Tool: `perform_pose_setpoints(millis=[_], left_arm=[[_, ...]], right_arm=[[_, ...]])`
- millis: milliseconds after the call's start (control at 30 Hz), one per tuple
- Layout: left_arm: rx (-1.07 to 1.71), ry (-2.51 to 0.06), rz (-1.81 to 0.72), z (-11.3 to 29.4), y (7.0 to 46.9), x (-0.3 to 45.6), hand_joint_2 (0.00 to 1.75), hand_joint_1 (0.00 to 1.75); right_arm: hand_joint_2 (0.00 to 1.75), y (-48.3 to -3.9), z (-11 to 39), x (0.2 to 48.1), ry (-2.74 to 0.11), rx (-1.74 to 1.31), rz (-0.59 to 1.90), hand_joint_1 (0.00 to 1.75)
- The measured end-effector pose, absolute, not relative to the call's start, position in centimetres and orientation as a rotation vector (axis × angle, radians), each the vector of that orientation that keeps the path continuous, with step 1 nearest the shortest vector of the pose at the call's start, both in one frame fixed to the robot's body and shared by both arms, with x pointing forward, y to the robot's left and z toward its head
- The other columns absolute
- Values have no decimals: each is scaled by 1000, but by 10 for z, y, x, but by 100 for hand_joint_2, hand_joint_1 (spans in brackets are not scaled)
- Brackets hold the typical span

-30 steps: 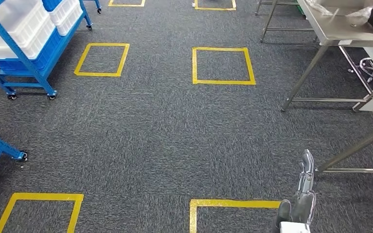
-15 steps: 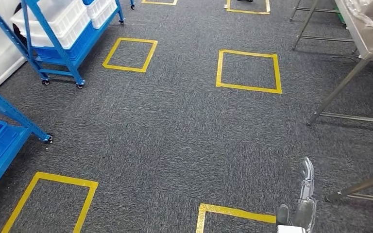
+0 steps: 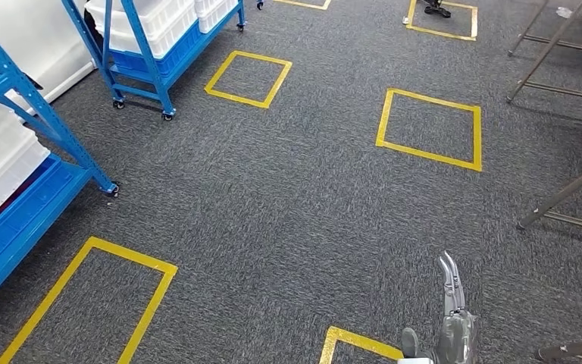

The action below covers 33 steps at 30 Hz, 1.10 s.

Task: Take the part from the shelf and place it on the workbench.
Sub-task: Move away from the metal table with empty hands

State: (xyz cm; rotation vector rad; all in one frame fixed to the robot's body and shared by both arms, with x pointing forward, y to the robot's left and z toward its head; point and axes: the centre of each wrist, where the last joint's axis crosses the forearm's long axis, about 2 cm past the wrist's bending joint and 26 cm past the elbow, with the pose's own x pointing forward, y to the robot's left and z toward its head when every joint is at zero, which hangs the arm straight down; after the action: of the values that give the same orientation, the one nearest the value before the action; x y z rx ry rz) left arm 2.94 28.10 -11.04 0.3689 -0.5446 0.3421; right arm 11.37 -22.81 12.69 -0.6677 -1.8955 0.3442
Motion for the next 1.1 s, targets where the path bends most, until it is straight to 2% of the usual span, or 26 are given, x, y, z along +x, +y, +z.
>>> perform_pose_setpoints(millis=[1100], left_arm=[[331, -554, 334, -111, 290, 28, 0, 0]], right_arm=[[0, -223, 120, 115, -1859, -662, 445, 0]])
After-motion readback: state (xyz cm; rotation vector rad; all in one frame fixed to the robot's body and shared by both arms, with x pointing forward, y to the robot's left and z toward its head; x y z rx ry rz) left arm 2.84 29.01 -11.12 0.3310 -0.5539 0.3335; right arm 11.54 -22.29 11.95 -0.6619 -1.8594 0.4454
